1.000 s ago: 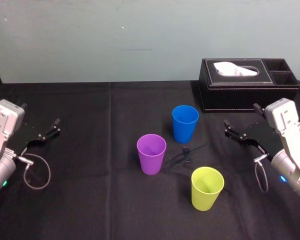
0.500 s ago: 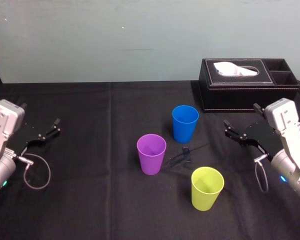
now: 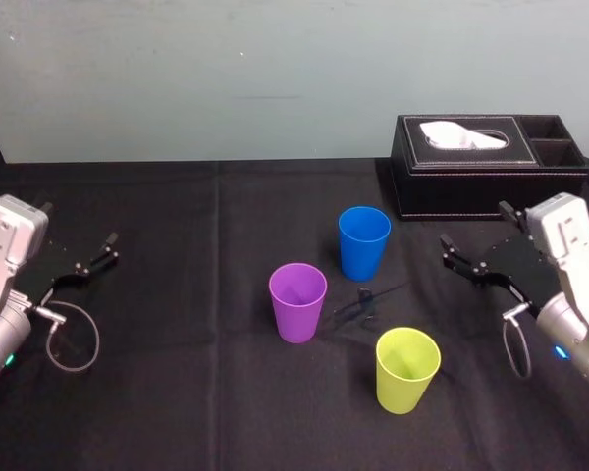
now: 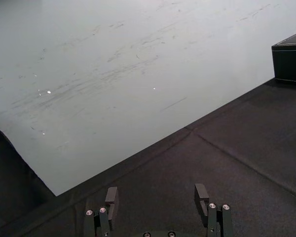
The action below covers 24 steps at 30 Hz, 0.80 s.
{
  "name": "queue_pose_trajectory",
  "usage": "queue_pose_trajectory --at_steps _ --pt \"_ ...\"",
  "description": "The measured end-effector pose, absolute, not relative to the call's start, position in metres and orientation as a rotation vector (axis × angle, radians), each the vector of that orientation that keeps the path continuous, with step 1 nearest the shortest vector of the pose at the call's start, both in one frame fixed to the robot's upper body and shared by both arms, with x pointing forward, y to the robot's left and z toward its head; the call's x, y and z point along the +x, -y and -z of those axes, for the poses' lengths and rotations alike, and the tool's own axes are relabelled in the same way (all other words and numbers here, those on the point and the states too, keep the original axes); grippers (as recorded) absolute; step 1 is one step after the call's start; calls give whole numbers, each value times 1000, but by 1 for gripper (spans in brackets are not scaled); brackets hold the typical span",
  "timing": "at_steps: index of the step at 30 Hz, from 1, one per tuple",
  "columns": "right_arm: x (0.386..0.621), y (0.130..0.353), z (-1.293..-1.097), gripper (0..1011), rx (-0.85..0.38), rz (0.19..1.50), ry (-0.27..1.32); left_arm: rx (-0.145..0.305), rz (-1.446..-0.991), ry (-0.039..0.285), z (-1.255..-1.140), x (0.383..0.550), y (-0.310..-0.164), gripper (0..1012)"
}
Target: Stack the three plastic cups sequentially using one hand.
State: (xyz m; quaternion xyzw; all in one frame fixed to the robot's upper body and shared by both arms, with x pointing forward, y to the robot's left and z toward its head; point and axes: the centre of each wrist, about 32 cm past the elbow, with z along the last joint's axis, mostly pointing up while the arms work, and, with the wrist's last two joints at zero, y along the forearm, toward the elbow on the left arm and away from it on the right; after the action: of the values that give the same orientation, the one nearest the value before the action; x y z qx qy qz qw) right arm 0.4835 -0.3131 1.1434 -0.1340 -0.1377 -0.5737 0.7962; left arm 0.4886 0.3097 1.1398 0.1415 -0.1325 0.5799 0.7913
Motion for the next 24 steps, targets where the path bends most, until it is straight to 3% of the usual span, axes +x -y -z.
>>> queue_pose_trajectory --at_steps 24 --pt "431 359 -1179 1004 -209 1088 228 304 -1248 285 -1140 489 -310 1010"
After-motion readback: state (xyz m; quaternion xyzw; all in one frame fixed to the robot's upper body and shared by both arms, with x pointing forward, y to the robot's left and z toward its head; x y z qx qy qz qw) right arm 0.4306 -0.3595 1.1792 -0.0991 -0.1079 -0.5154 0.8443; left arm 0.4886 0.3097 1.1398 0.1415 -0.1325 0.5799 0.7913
